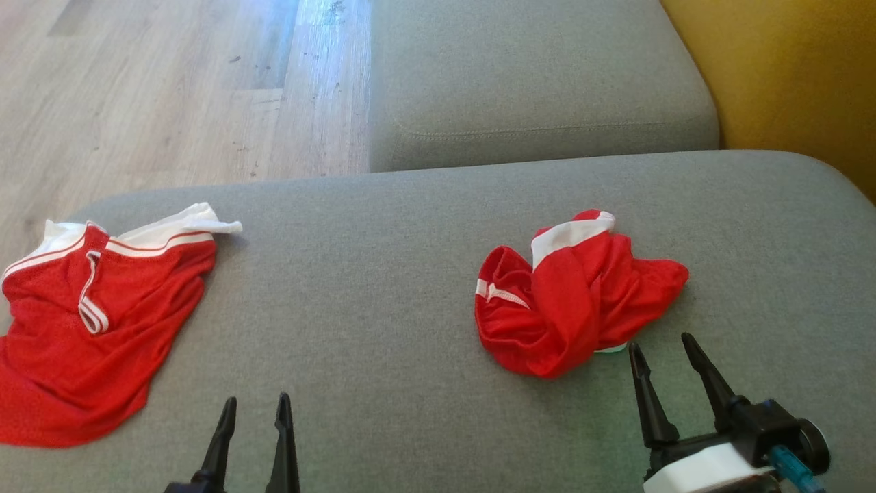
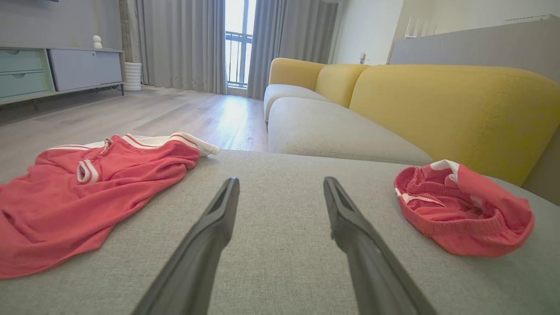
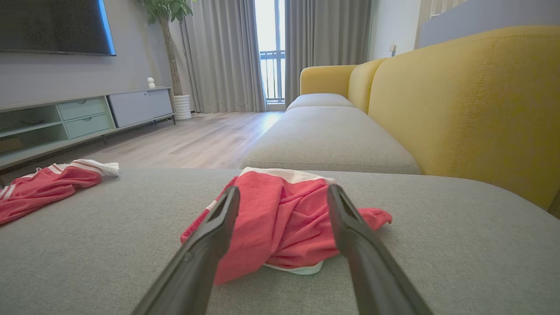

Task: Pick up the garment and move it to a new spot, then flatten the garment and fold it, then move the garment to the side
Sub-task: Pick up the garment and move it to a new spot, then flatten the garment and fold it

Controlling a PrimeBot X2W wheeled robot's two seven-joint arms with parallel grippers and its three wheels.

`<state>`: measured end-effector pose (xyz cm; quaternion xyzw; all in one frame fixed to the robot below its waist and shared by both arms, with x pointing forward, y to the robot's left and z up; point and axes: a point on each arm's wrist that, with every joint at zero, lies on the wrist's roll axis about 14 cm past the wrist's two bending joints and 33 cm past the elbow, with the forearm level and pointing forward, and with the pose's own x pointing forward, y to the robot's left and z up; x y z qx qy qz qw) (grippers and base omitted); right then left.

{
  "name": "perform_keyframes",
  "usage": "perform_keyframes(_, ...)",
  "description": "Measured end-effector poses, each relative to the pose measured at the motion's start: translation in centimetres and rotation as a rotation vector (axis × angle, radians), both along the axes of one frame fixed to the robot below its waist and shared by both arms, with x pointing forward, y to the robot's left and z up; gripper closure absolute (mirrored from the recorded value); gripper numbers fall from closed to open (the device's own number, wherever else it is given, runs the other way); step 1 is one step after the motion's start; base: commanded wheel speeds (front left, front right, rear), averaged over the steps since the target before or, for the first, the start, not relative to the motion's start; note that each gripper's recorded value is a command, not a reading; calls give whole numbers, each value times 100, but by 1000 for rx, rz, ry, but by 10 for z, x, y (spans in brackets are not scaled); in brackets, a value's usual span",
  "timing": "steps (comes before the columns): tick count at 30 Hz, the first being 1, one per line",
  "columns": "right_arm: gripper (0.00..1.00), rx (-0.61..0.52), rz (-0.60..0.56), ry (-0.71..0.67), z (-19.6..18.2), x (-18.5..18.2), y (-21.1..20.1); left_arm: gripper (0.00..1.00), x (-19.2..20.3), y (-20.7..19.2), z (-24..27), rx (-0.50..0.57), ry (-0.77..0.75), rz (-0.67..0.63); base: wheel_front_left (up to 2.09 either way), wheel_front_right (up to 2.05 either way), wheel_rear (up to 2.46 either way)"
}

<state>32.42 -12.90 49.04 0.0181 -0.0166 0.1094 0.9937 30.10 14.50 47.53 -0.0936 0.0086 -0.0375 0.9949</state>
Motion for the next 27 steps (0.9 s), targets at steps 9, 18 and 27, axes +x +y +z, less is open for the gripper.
perform_keyframes(9, 0, 0, -1, 0, 0, -2, 0, 0, -1, -2, -3, 1, 10, -8, 0, 0, 0)
perform_keyframes(18, 0, 2, -6, 7, -2, -3, -1, 0, 1, -11, -6, -1, 20, -34, 0, 0, 0)
perform_keyframes(27, 0, 1, -17, 42, -13, -3, -4, 0, 15, -35, -9, -9, 37, -118, 0, 0, 0)
